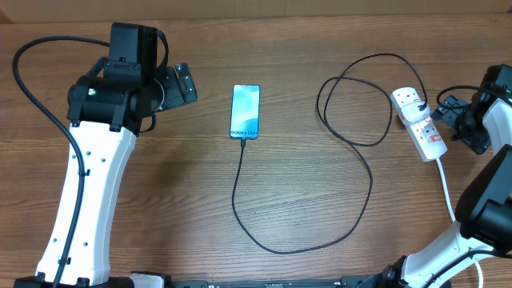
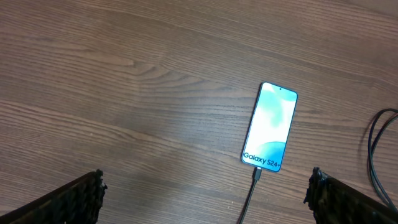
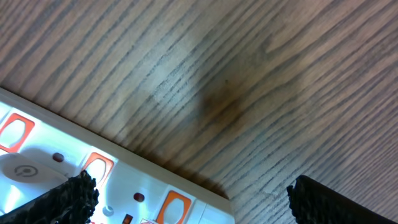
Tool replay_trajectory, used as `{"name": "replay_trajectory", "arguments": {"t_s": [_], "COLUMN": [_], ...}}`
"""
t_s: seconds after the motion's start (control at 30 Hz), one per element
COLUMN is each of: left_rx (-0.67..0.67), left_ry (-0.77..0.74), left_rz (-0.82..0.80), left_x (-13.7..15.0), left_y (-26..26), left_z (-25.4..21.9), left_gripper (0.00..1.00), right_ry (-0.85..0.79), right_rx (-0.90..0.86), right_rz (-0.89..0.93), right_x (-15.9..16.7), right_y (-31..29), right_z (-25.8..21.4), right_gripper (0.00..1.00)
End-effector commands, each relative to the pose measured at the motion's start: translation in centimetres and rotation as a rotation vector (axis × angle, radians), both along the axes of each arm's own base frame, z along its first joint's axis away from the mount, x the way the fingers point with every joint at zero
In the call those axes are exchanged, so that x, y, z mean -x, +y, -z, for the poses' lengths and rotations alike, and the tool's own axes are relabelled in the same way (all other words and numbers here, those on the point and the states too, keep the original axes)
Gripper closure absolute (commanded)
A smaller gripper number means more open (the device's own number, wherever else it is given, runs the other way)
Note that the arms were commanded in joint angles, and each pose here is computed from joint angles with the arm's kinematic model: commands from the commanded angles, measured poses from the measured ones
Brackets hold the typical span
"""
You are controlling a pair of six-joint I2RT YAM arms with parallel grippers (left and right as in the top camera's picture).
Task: Plug charger to phone and switch on socket
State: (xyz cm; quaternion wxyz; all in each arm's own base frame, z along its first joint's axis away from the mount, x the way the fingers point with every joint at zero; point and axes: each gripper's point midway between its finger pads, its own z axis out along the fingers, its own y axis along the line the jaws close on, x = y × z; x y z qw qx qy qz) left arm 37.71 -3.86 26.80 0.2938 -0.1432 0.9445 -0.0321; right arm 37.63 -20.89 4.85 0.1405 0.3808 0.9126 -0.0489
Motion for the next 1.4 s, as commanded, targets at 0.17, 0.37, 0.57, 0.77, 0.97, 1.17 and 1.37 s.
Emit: {"name": "replay_trajectory", "arguments": {"t_s": [0.17, 0.37, 0.57, 0.77, 0.97, 1.17, 1.37], "left_rx": [-0.003, -0.003, -0.003, -0.003, -0.003, -0.003, -0.003], "left_ry": [0.003, 0.003, 0.003, 0.003, 0.003, 0.003, 0.003], "left_rz": [0.017, 0.017, 0.017, 0.017, 0.017, 0.017, 0.017], "left_x": [0.0, 0.0, 0.0, 0.0, 0.0, 0.0, 0.0], "left_y": [-0.2, -0.2, -0.2, -0.2, -0.2, -0.2, -0.2], "left_z": [0.2, 0.2, 0.2, 0.2, 0.2, 0.2, 0.2], "left_gripper": [0.01, 0.01, 0.01, 0.01, 0.00, 0.00, 0.00], "right_ry": [0.017, 0.017, -0.021, -0.008, 0.021, 0.039, 0.054], "right_rx": [-0.014, -0.051, -0.103, -0.114, -0.127, -0.136, -0.145], "right_rz": [0.001, -0.021, -0.041, -0.041, -0.043, -0.042, -0.041], "right_x": [-0.4, -0.9, -1.7, -1.4, -0.7, -0.3, 0.1], "right_y": [0.1, 1.1, 2.1, 2.3, 2.6, 2.8, 3.0], "right_z": [2.0, 3.2, 3.1, 3.2, 3.4, 3.5, 3.6], "right_gripper": [0.00, 0.00, 0.00, 0.00, 0.00, 0.00, 0.00]}}
